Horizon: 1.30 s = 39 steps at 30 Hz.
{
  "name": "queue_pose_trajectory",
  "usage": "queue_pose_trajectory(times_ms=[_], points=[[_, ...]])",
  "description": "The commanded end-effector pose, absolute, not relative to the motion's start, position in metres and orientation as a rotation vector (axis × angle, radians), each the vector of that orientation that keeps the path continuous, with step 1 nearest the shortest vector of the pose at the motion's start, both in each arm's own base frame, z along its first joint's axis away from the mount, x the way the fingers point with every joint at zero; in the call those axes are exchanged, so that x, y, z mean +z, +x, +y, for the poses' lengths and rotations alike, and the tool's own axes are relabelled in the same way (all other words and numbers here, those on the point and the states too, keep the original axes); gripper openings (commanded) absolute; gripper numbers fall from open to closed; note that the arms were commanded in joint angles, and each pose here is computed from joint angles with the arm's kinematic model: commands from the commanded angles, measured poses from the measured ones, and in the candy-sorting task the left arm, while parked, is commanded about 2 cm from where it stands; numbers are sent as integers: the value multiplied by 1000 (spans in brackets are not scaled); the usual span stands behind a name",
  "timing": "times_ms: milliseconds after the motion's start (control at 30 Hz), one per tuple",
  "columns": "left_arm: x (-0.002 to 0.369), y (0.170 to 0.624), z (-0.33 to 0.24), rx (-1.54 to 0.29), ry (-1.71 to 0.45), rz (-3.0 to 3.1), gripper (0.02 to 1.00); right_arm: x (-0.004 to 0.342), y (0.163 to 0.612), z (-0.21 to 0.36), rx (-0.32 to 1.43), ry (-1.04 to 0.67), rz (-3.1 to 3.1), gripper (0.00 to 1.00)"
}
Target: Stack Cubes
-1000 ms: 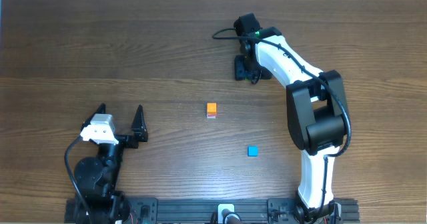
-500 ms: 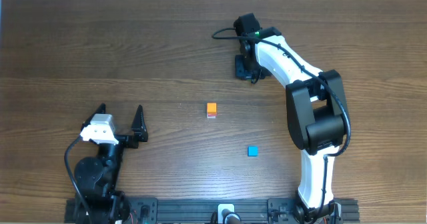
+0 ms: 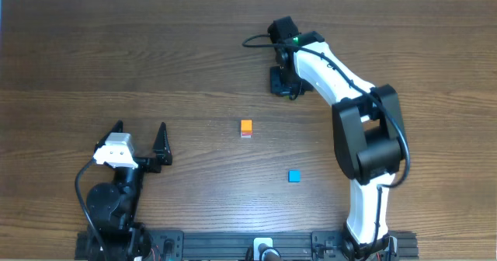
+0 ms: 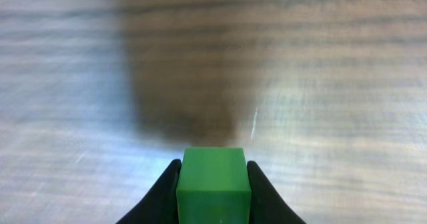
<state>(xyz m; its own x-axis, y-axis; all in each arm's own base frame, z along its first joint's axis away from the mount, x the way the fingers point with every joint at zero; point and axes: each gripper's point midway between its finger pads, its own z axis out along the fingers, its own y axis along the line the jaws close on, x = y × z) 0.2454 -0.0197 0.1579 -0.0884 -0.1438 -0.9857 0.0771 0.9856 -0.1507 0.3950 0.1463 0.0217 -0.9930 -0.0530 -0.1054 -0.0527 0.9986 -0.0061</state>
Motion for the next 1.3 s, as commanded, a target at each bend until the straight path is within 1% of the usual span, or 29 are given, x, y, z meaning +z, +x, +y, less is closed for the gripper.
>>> queue_pose_trajectory(times_ms=[33,100,200,300,367,533,667,867,1300], points=[[156,245,-20,-179,-34,1650,1000,110,383,183,121,-114,2880,71],[156,245,-20,-179,-34,1650,1000,130,367,194,135,-118,2864,64],[156,245,-20,-179,-34,1650,1000,149,344,209,141,-131,2850,53],[156,245,-20,-179,-34,1650,1000,156,326,222,150,-142,2858,56],[156,245,-20,-179,-34,1650,1000,153,311,232,147,-128,2888,45],[156,245,-20,-179,-34,1650,1000,143,292,248,129,-122,2934,40],[156,245,-20,-179,-34,1650,1000,127,280,251,74,-74,2998,18],[156,245,-20,-179,-34,1650,1000,106,276,257,58,-59,3065,12],[156,245,-20,-179,-34,1650,1000,91,280,254,28,-35,3086,14]])
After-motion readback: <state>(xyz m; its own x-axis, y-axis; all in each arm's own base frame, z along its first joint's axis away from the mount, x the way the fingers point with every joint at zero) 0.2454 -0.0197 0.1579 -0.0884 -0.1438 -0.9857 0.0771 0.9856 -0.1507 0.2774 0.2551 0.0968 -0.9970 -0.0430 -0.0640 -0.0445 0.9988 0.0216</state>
